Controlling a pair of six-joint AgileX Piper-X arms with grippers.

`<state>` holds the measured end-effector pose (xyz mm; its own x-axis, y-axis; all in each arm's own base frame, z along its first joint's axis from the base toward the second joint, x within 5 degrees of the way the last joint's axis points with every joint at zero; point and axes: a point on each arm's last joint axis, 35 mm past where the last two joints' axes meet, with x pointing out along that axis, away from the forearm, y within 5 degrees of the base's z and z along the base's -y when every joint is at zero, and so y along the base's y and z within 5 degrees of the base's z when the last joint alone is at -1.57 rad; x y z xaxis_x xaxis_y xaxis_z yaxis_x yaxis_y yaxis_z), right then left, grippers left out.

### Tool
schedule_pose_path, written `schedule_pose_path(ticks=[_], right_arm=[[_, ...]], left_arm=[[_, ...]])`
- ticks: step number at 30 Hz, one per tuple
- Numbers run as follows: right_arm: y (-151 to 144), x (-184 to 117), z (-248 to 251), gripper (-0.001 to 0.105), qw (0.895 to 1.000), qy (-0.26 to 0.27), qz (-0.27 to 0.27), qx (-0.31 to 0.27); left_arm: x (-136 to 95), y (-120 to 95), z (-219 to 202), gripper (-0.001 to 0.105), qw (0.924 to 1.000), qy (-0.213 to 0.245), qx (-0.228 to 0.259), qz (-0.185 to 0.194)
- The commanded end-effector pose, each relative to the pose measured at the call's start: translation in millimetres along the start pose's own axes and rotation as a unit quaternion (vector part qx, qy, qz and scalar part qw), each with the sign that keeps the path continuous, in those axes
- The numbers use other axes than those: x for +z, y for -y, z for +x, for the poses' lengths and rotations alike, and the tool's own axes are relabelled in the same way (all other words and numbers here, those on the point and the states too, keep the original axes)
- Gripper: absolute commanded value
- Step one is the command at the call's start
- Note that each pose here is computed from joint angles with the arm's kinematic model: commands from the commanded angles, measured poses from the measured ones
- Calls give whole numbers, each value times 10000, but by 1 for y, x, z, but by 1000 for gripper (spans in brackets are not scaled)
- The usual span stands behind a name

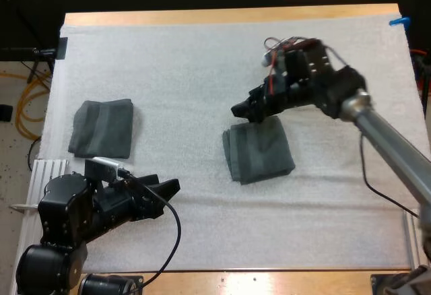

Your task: Pick towel from pile fold and stack

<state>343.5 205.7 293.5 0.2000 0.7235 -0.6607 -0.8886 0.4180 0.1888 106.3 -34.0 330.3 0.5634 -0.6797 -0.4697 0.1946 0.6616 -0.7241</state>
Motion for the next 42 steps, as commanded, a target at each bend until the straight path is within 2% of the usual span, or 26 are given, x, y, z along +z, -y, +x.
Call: schedule_pose_path(ticks=[1, 7, 13, 21, 26, 35, 37, 42], right_arm=[[-10, 10, -18, 65, 9999, 126, -21, -29], [-48, 15, -79, 65, 9996, 47, 120, -264], [-87, 5, -133, 65, 9980, -163, 291, -545], [-124, -9, -192, 65, 9860, -136, 606, -1548], [-133, -11, -206, 65, 9838, 36, 537, -1707], [-130, -12, -202, 65, 9827, 24, 712, -1707], [-130, -13, -201, 65, 9809, 50, 938, -1703], [-123, -23, -185, 65, 9779, -106, 1268, -1660]], left_arm=[[0, 1, -1, 58, 10000, 20, -48, 66], [0, 1, -1, 58, 10000, 20, -48, 66], [0, 1, -1, 58, 10000, 20, -48, 66], [0, 1, -1, 60, 10000, 20, -48, 66], [3, -2, 3, 76, 9998, 79, 186, 14], [29, -21, 41, 76, 9986, -231, 395, -274], [35, -29, 56, 76, 9974, -395, 460, -389], [42, -36, 91, 76, 9959, -735, 407, -327]])
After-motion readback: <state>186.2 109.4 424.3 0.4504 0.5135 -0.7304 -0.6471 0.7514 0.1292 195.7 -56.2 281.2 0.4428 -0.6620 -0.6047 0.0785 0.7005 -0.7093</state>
